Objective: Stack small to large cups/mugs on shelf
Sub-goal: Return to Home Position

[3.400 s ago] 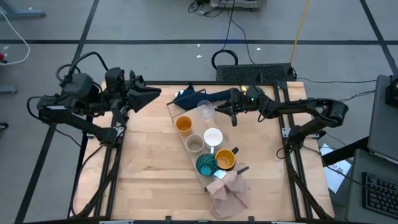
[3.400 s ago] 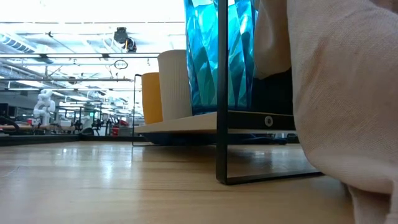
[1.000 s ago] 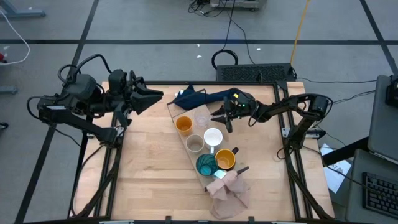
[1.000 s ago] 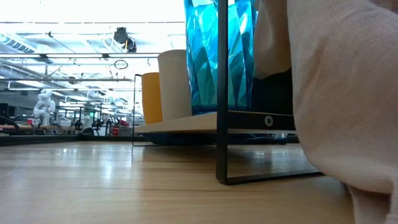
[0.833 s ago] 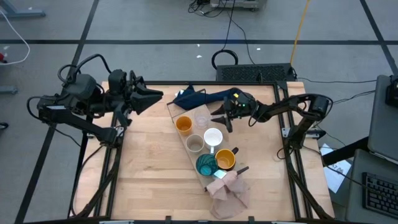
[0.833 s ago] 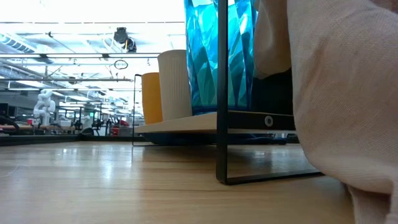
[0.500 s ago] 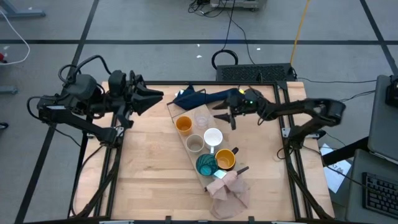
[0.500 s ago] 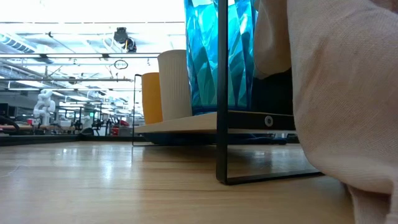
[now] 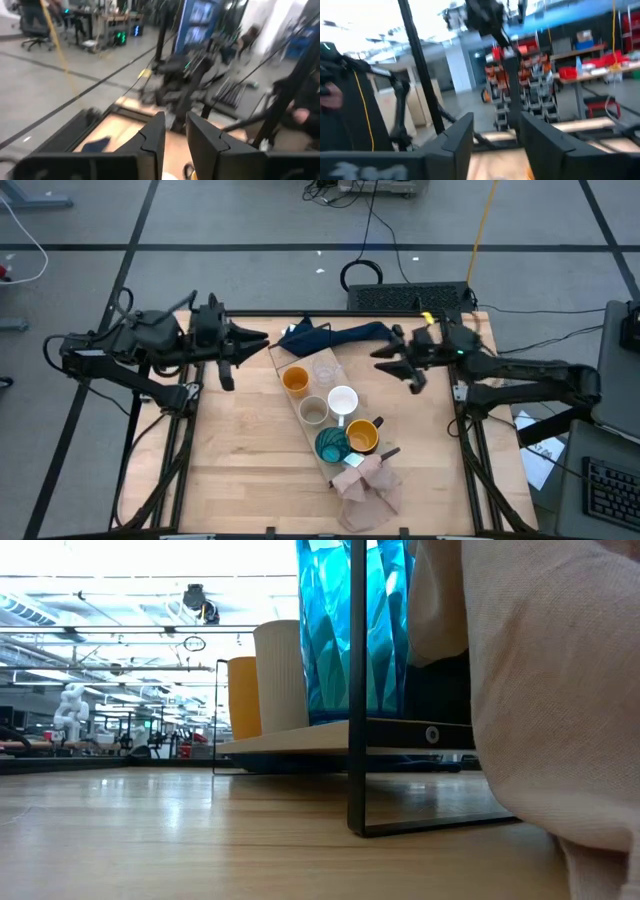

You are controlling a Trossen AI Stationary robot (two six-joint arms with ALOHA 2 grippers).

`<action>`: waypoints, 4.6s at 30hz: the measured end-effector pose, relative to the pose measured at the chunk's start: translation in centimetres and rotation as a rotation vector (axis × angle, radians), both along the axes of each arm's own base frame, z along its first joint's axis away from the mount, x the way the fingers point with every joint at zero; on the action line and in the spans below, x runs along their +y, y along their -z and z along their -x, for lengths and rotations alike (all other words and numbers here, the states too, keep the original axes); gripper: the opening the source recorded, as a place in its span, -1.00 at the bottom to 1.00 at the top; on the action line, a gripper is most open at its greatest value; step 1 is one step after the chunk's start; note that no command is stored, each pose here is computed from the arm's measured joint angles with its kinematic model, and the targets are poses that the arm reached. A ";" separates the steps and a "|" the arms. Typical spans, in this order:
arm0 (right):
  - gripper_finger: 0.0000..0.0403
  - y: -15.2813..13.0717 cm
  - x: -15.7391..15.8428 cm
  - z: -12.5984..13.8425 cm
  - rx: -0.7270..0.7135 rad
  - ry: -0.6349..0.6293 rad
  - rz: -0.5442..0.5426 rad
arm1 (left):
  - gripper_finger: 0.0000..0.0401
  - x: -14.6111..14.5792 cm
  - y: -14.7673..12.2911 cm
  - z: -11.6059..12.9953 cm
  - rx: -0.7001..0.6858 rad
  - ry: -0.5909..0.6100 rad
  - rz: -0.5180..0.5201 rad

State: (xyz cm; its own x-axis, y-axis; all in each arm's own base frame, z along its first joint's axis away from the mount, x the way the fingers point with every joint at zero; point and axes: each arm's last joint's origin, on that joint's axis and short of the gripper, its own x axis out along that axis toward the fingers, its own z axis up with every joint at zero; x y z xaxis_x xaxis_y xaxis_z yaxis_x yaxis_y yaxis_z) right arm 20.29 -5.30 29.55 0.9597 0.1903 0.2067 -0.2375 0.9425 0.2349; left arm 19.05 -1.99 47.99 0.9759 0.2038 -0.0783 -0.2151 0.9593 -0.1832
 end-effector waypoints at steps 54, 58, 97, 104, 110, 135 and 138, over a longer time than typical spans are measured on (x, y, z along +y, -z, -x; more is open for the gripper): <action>-0.90 10.3 3.5 8.9 -0.040 -0.126 0.185 | -0.81 1.1 25.9 7.1 -0.267 0.206 -0.266; -0.90 10.9 3.2 8.9 0.016 -0.101 0.194 | -0.81 1.2 28.0 7.4 -0.358 0.223 -0.273; -0.90 10.1 3.3 9.1 -0.071 -0.090 0.241 | -0.81 2.4 30.7 7.0 -0.074 0.098 -0.262; -0.90 9.7 3.8 9.7 -0.116 -0.111 0.257 | -0.81 2.4 30.8 7.0 -0.072 0.098 -0.262; -0.90 8.9 4.1 10.7 -0.210 -0.104 0.292 | -0.81 2.3 30.4 7.3 -0.106 0.097 -0.267; -0.90 8.5 4.7 12.1 -0.289 -0.109 0.319 | -0.81 2.2 28.1 9.8 -0.376 0.075 -0.277; -0.90 9.2 4.6 11.8 -0.216 -0.120 0.291 | -0.81 2.2 28.1 9.8 -0.380 0.075 -0.274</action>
